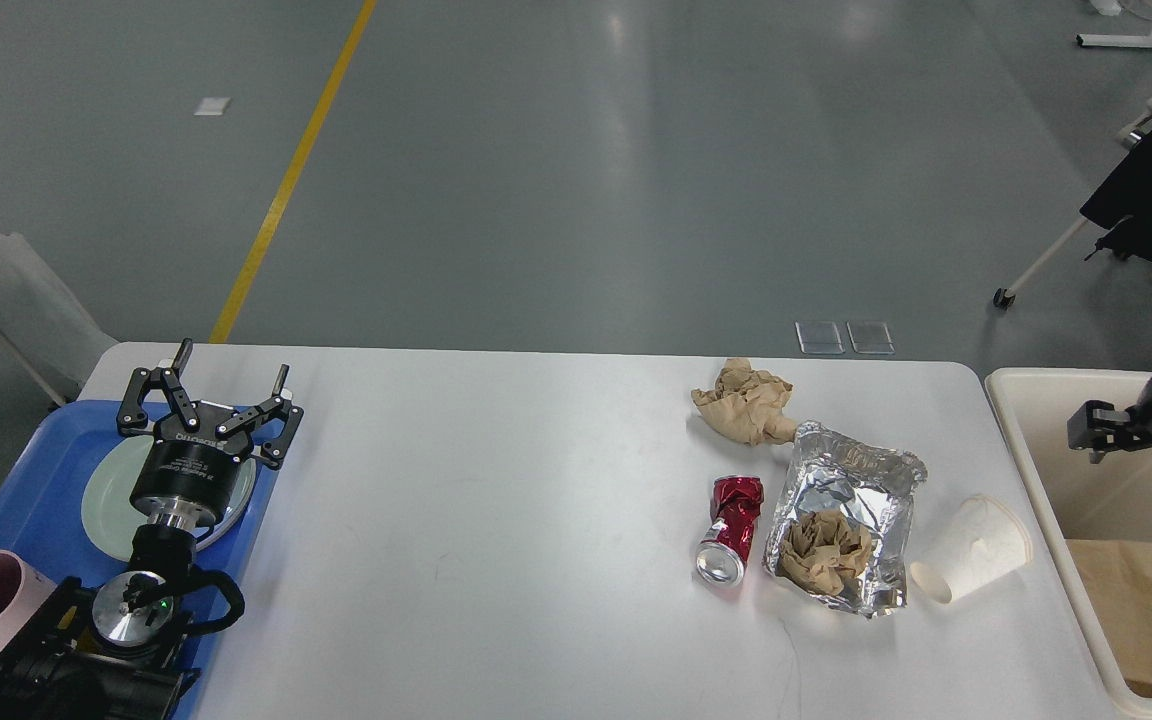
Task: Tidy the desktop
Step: 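Move the right gripper over the foil sheet with food scraps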
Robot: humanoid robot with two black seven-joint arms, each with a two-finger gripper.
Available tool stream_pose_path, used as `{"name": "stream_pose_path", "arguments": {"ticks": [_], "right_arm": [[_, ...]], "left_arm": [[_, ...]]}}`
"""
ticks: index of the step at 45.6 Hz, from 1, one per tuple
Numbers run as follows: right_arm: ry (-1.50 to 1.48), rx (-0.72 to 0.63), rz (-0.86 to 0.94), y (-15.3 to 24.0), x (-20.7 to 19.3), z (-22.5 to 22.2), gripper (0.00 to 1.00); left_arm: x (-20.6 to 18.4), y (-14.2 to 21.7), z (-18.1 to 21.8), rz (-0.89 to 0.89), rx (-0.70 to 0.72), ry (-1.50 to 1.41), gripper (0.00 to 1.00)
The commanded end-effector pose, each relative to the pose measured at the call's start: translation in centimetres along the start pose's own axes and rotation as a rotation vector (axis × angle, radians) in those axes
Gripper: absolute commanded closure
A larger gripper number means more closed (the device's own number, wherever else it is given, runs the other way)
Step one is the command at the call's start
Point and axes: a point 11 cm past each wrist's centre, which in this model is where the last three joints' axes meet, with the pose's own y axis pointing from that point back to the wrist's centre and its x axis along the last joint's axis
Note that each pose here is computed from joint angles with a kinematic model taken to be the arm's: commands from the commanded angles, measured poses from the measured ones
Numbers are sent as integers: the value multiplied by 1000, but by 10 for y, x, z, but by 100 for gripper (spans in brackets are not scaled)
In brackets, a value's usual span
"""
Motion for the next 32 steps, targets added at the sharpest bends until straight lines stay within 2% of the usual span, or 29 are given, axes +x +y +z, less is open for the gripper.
{"name": "stream_pose_path", "arguments": {"ticks": [1, 9, 16, 24, 32], "right_arm": [[91, 30, -3, 54, 8, -28, 0], [205, 76, 3, 145, 10, -64, 0], [281, 107, 6, 196, 6, -89, 0], [372, 230, -29, 227, -28, -128, 0], [323, 296, -33, 228, -38, -150, 0]], "left_arm": [[0, 0, 0, 0, 0, 0, 4], [1, 1, 0, 4, -1, -1, 4], [1, 1, 0, 4, -1, -1, 4], [1, 1, 0, 4, -1, -1, 4], [1, 1, 0, 4, 1, 0, 4]]}}
